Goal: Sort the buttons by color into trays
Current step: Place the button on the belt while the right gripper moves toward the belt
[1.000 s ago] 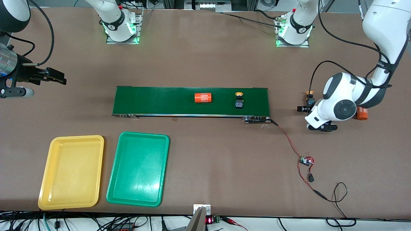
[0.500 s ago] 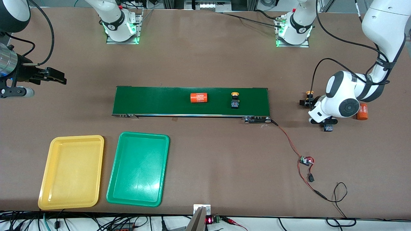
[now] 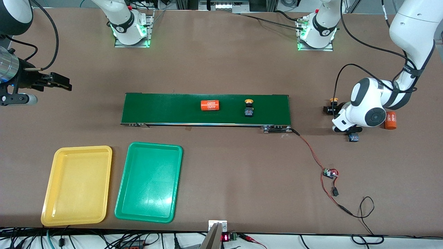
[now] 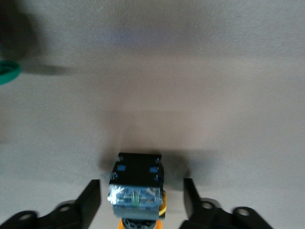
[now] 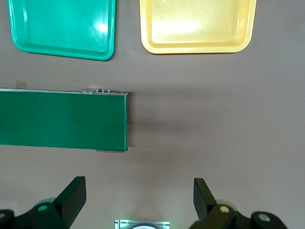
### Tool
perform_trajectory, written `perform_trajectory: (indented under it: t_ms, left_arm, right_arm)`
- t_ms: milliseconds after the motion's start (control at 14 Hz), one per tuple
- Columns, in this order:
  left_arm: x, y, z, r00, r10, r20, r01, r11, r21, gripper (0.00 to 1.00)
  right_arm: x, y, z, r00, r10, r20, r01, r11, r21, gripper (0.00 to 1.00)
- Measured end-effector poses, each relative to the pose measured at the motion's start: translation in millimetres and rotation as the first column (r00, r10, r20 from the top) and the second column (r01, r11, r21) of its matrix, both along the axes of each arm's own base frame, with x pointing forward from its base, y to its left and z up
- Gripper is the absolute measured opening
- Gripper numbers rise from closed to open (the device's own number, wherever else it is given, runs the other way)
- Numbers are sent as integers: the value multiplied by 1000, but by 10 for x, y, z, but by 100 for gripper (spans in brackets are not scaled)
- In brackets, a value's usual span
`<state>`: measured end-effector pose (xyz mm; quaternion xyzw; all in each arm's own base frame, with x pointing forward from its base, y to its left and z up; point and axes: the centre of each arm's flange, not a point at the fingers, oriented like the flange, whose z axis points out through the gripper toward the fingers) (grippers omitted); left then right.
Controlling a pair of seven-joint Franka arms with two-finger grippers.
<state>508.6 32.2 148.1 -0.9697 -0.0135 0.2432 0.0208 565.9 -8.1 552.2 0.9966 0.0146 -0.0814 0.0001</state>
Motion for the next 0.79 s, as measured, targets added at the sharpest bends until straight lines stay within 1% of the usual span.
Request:
perform_trajectory:
  t_ms: [143,214,429,643,786]
  left_arm:
    - [11,-2,29,1000,2,3,-2,1000,-1,46]
    - [31,2,64,1000,2,8,-2,1000,1,43]
    - [137,-53,143,999,-8,41,9,1000,-4,42]
    - [453,-495,507,991,-69,112,73,997,-34,42]
    - [706,-940,971,986,-76,146,90,992,-89,42]
  right_arm:
    - [0,0,-3,1000,2,-1,-2,1000,0,100]
    - [0,3,-5,1000,2,-2,-2,1000,1,100]
    - [-2,22,-13,1000,6,-4,-6,1000,1,100]
    - [-13,151,-78,999,27,-17,-27,1000,10,100]
    - [-26,402,-128,998,65,-22,-65,998,13,100]
